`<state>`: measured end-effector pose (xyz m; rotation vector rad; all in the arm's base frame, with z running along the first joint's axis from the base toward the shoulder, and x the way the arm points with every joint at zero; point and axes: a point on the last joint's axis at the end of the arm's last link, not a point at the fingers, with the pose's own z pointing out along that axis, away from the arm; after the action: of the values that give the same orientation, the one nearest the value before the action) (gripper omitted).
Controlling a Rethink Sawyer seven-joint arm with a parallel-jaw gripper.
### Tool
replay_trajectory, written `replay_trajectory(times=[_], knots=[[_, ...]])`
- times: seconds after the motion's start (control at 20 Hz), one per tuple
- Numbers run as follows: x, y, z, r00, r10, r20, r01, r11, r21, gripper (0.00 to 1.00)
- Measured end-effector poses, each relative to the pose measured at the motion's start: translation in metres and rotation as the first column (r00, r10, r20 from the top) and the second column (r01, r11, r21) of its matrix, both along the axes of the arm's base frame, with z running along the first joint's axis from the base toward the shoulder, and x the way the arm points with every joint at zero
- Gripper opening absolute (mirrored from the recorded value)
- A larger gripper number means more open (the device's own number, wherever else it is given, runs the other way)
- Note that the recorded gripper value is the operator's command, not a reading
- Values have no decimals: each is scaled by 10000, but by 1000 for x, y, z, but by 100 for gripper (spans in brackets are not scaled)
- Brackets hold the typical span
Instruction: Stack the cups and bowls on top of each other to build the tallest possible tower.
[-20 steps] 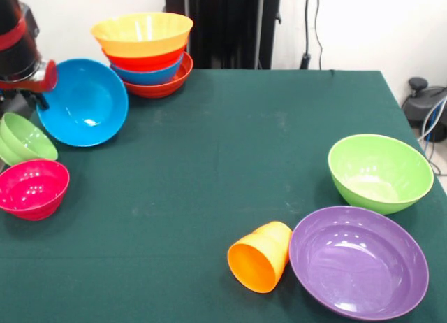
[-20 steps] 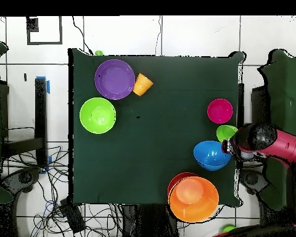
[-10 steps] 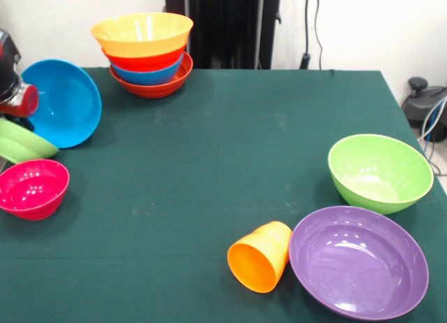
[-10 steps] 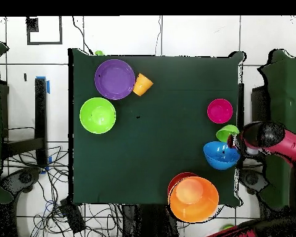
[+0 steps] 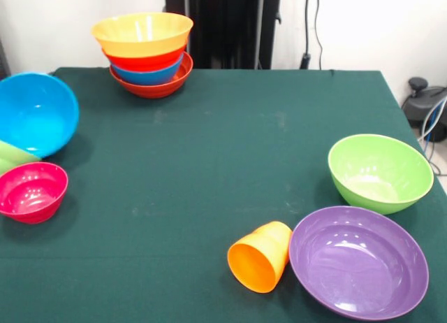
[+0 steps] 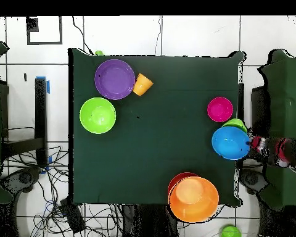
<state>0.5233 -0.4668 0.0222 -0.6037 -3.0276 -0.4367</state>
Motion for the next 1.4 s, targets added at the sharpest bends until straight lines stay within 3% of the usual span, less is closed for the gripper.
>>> replay_trajectory(times=[0.25,0.4,0.5,0.7,0.8,1.0,1.05,1.2,1.25,1.4], knots=[[-53,-64,52,9923,-124,1236,126,9999,-6,0],[-80,-97,81,9826,71,1856,-7,9994,-344,0],[-97,-119,105,9716,382,2337,-219,9972,-719,0],[-104,-130,127,9559,863,2808,-588,9927,-1049,0],[-102,-130,139,9394,1278,3181,-943,9885,-1186,0],[-96,-123,149,9159,1768,3604,-1401,9821,-1257,0],[-93,-117,155,8996,2049,3857,-1675,9774,-1286,0],[-91,-111,160,8834,2307,4079,-1935,9723,-1310,0],[-90,-105,160,8729,2600,4128,-2207,9651,-1412,0],[-92,-94,156,8607,3050,4075,-2574,9515,-1685,0]])
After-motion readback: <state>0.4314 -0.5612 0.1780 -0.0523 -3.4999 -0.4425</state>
